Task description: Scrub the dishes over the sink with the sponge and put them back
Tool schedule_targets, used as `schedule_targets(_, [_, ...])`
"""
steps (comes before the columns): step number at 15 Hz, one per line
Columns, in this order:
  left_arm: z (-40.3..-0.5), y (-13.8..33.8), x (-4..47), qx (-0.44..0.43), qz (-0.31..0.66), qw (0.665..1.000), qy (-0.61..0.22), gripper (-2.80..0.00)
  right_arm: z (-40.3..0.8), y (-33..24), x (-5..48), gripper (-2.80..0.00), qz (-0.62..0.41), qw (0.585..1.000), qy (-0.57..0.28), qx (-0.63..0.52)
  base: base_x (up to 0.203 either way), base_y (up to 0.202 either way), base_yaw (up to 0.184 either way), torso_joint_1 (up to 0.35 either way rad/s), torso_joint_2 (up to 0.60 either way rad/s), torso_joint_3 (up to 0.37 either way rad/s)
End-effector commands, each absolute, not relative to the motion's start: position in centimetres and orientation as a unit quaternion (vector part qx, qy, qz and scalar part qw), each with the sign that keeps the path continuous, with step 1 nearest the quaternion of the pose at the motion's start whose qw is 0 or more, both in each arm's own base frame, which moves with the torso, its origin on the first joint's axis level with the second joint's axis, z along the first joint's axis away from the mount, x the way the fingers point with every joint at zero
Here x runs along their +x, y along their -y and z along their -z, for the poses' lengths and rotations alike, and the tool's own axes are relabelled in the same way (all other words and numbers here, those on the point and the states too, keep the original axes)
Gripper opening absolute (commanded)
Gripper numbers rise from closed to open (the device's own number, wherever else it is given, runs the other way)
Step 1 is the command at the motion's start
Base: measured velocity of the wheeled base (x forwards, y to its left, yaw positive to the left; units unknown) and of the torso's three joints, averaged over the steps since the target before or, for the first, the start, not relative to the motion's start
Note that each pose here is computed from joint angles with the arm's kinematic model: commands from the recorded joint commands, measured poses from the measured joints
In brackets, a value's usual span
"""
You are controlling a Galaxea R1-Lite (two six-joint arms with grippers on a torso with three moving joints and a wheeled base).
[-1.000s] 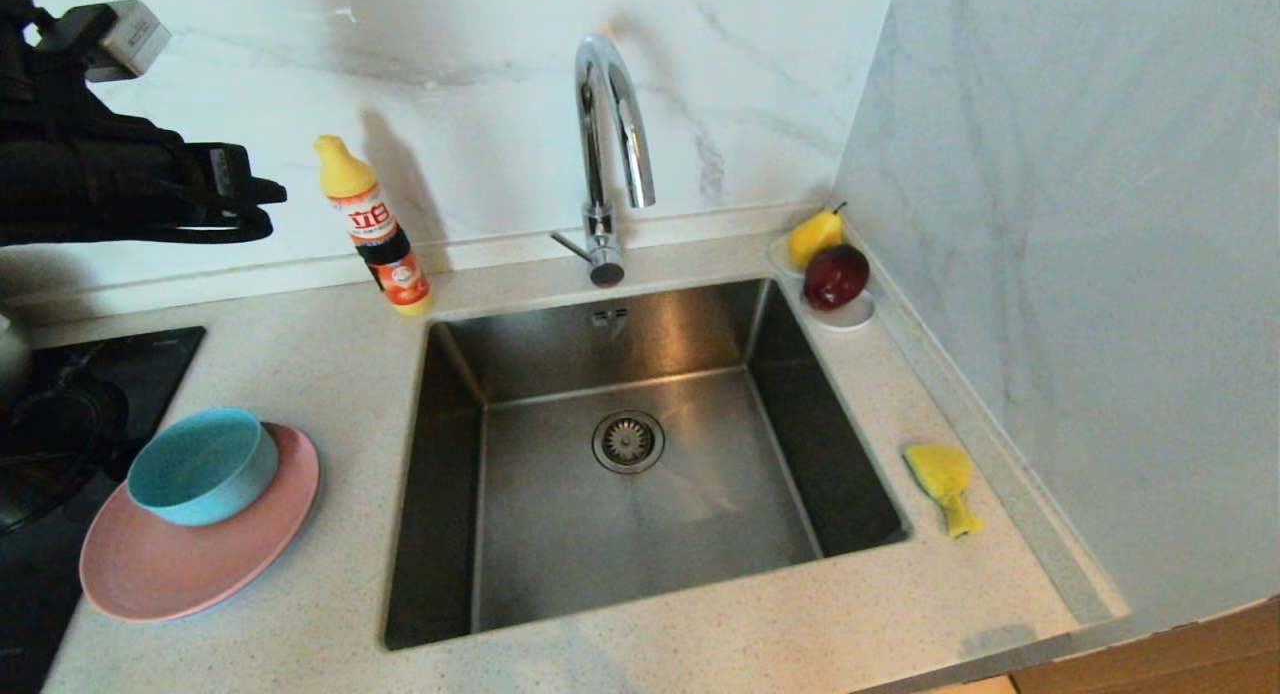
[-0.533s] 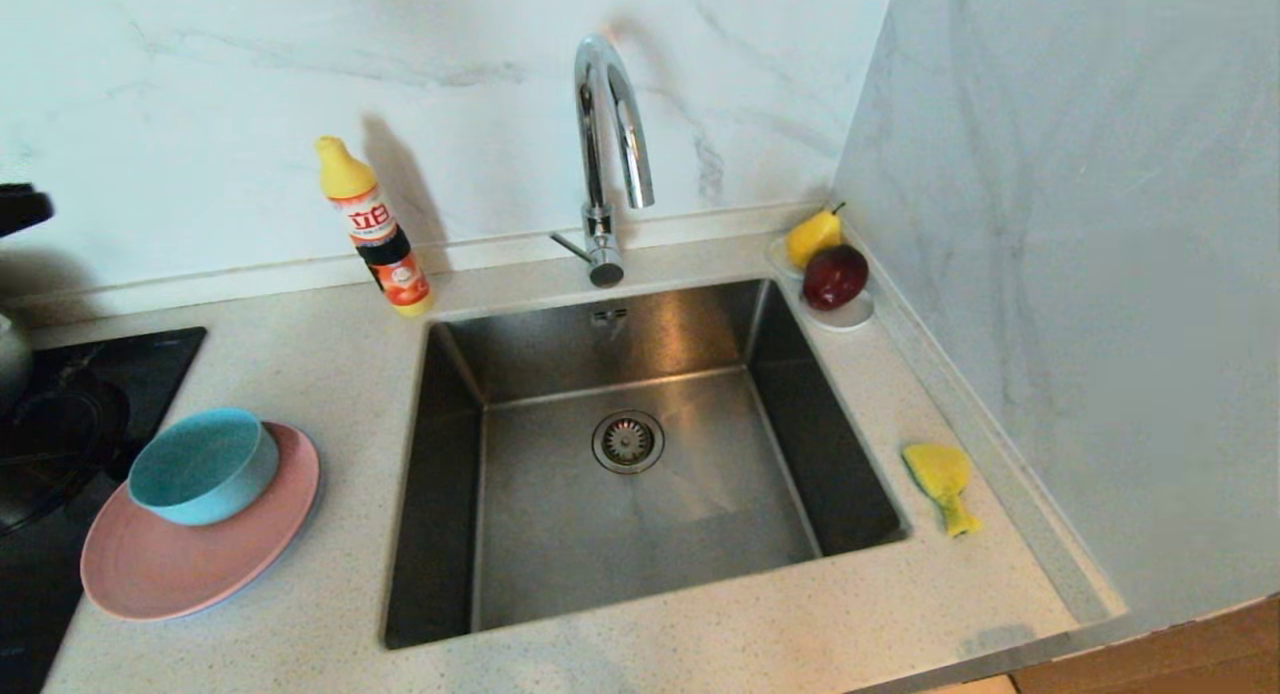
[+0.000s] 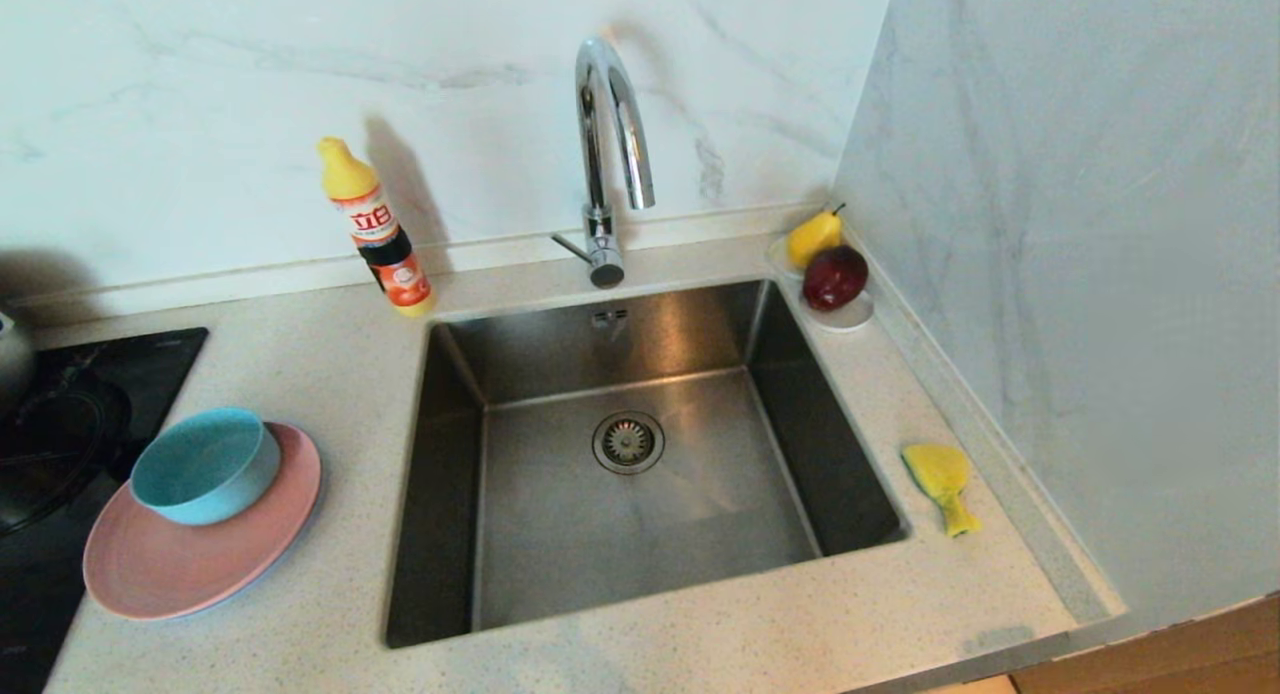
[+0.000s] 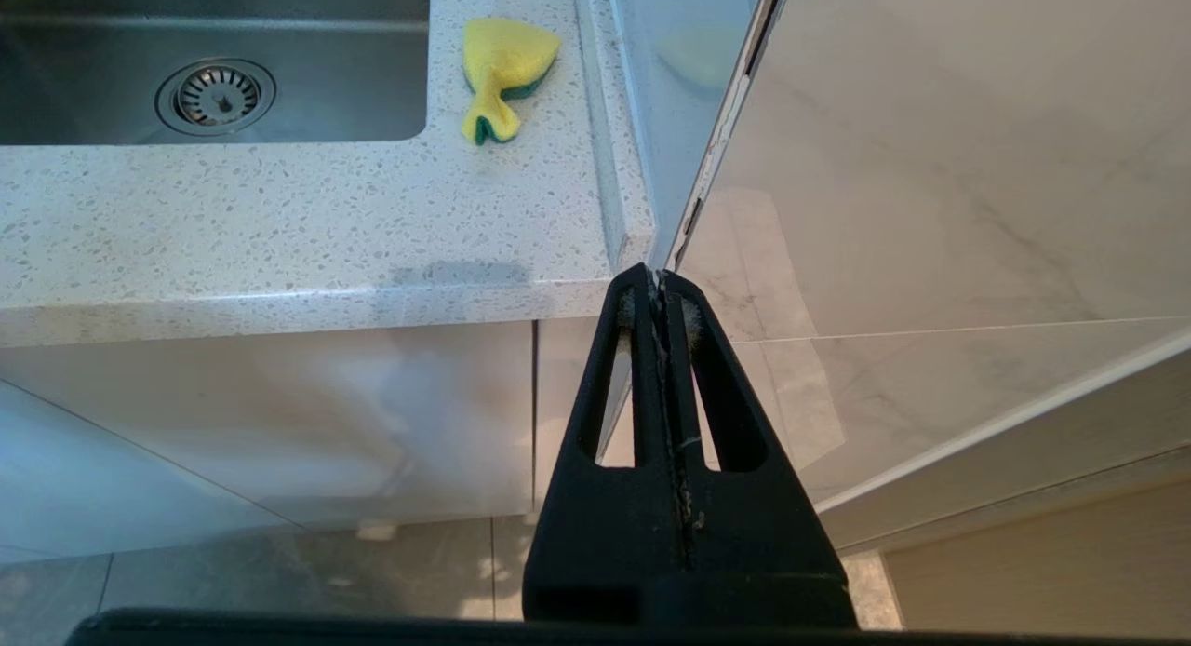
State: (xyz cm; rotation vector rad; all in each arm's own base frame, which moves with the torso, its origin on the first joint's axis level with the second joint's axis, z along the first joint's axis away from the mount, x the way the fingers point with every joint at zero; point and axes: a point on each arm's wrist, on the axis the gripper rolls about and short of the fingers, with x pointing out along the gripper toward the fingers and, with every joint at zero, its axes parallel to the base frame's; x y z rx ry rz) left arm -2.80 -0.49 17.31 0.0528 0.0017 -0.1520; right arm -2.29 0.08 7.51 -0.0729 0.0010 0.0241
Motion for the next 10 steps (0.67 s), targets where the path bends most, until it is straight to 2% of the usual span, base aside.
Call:
schedule_targets(1, [-12.2,0.5,-4.0,0.047,0.076,0.996,0.013,-2.80,-7.5,-0.1,-2.3,-2.80,-0.012,0.999,-0.001,-0.037,0.000,0.000,0.000,0.000,0.00,0.000])
schedule_targets(3, [-8.7,0.4,-3.1,0.070,0.072,0.995,-0.021,-2.80,-7.5,-0.1,-2.3,-2.80,-0.012,0.999,-0.001,-0.037,0.000,0.000,0.000,0.000,0.00,0.000])
schedule_targets(6, [-8.2,0.3,-2.7,0.037,0.041,0.998,-0.013,-2.80,-7.5,-0.1,-2.3,-2.80,-0.012,0.999,-0.001,-0.037,0.000,0.000,0.000,0.000,0.00,0.000])
schedule_targets(8, [-7.2,0.1,-2.3,0.053,-0.007,0.998,-0.027,-2.80,-7.5,-0.1,-2.3,-2.80,-0.012,0.999,-0.001,-0.037,0.000,0.000,0.000,0.000,0.00,0.000])
schedule_targets(10, [-7.3,0.1,-2.3,0.057,0.009,0.998,-0.020,-2.80,-7.5,-0.1,-2.3,-2.80,-0.012,0.999,-0.001,-0.037,0.000,0.000,0.000,0.000,0.00,0.000])
